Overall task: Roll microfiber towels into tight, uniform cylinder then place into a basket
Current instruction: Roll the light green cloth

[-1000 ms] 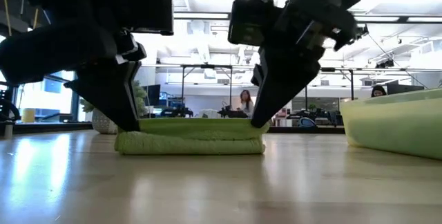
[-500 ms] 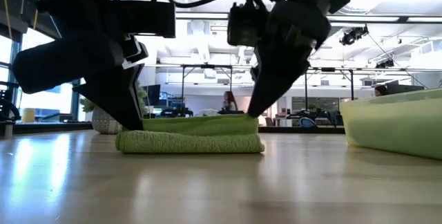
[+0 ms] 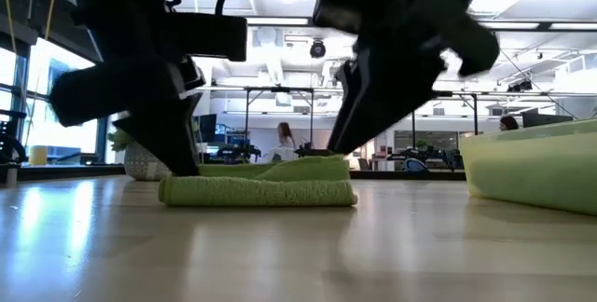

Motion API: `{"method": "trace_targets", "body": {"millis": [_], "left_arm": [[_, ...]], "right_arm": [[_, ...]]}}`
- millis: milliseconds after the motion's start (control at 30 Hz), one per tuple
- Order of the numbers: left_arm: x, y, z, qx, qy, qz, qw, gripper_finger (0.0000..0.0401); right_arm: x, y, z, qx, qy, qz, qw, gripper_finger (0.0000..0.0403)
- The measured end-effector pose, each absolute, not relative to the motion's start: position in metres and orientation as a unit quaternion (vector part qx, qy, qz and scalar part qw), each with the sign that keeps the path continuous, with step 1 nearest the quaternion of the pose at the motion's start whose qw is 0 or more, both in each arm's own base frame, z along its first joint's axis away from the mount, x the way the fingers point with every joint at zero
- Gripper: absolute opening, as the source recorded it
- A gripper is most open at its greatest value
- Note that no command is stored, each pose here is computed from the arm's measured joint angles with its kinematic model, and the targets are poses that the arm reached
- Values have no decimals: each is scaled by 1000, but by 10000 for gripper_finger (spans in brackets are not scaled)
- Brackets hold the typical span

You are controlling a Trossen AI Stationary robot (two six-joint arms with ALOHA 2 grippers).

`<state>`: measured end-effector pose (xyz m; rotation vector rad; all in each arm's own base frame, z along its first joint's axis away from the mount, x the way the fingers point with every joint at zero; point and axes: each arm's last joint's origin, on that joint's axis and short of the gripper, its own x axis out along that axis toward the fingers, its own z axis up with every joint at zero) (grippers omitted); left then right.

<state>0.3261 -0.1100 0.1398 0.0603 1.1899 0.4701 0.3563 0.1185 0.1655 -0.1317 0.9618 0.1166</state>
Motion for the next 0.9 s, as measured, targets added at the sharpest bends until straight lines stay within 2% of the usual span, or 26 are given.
{"method": "trace_targets", "body": {"millis": [200,433,567,767,900], "left_arm": [[325,-114,139,12,564,205,800,5],[325,-112,140,38,543,233,806,17],[324,-111,141,53,546,233,803,57],[322,-110,158,54,582,260,769,138],[330,-120,170,28,590,208,780,165]], "right_arm": [[363,108,145,-64,485,39,871,123],[364,104,140,-57,494,46,866,123],[364,106,140,-38,500,66,863,123],[364,106,137,-35,504,64,860,123],[364,106,137,-36,505,66,860,123]]}}
